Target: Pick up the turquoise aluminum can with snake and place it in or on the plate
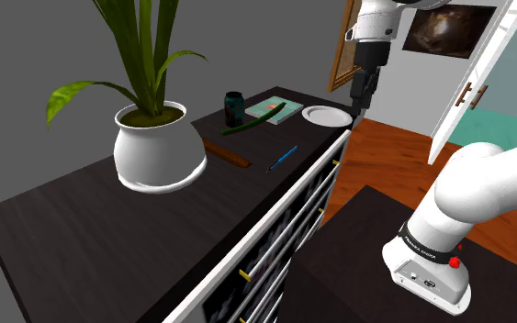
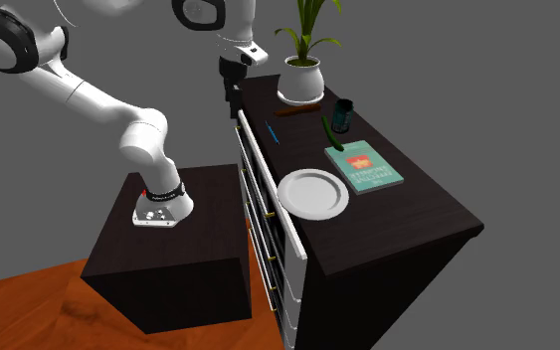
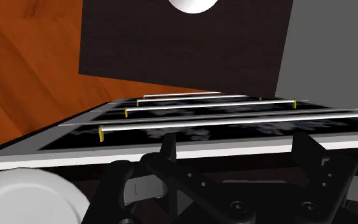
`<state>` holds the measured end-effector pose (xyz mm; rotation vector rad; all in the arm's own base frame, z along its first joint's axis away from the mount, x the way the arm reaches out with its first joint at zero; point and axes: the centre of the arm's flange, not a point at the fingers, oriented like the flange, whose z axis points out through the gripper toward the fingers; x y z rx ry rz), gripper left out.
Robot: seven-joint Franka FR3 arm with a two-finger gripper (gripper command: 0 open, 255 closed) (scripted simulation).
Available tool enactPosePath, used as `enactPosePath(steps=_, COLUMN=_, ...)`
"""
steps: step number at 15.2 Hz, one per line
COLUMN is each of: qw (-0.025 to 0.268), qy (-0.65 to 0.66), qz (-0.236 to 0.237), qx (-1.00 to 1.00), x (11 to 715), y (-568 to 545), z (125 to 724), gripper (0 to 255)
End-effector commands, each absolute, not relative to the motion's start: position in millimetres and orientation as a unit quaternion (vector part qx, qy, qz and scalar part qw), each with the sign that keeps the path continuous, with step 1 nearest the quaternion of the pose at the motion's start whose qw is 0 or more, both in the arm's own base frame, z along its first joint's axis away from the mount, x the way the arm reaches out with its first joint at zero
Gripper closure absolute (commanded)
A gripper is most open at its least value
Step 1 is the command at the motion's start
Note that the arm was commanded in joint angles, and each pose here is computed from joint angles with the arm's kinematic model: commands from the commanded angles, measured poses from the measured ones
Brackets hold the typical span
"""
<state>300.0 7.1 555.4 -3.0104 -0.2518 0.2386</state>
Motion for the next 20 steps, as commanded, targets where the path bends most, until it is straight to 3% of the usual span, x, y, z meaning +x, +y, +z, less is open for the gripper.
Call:
enactPosePath(steps=1, qw=0.056, qy=-0.083, qz=0.079, qx=-0.992, x=300, y=7, z=555, gripper=0)
enactPosePath(steps=20, qw=0.023, qy=-0.105, qz=0.031, qx=-0.994, x=527, y=73, z=525, gripper=0)
